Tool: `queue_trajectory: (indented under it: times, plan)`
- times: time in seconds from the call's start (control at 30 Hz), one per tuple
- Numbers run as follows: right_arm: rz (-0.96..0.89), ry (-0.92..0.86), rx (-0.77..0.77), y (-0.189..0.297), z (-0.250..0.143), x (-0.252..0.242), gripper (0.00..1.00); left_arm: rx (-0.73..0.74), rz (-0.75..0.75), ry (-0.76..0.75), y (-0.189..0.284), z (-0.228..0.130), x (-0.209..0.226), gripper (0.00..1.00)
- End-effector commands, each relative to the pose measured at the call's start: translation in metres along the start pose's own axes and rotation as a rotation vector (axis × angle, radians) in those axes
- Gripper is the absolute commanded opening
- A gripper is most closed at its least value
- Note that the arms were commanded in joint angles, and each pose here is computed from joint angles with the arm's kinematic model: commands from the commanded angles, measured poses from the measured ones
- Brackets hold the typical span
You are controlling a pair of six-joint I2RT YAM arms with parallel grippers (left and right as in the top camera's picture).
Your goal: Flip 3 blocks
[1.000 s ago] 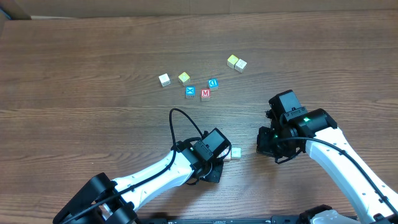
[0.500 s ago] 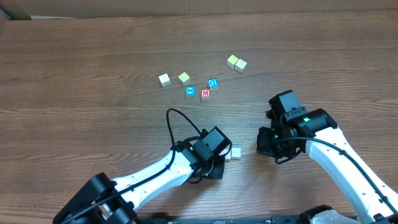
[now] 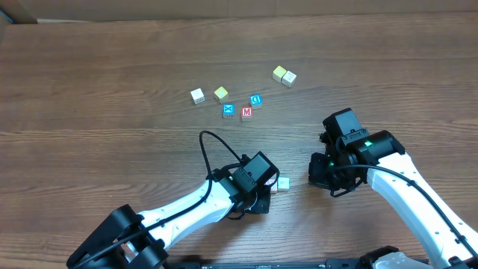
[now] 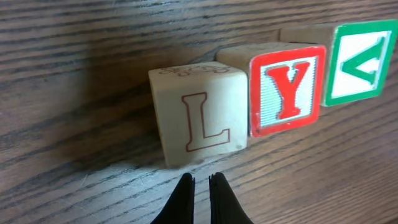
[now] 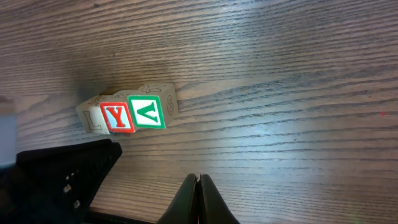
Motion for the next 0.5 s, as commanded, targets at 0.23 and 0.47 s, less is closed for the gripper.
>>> queue_trajectory:
  times: [0.23, 0.47]
  plan:
    - [-0.002, 0.002, 0.001, -0.0004, -0.0011, 0.0003, 0.04, -0.008, -0.005, 0.032, -0.0040, 0.0023, 0.0009, 0.04]
    - [-0.006, 0.000, 0.008, -0.0004, -0.0022, -0.0002, 0.04, -0.020, 0.001, 0.041, -0.0039, 0.0032, 0.0011, 0.04]
Point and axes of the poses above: each gripper's point midway between its finger pads, its own y axis back along the fingers, its own x axis along the line the jaws close on, z = x × y, the point moved 10 cm from there along y, back along the fingers, and after that the axes turned 6 degrees about y, right-handed, at the moved point
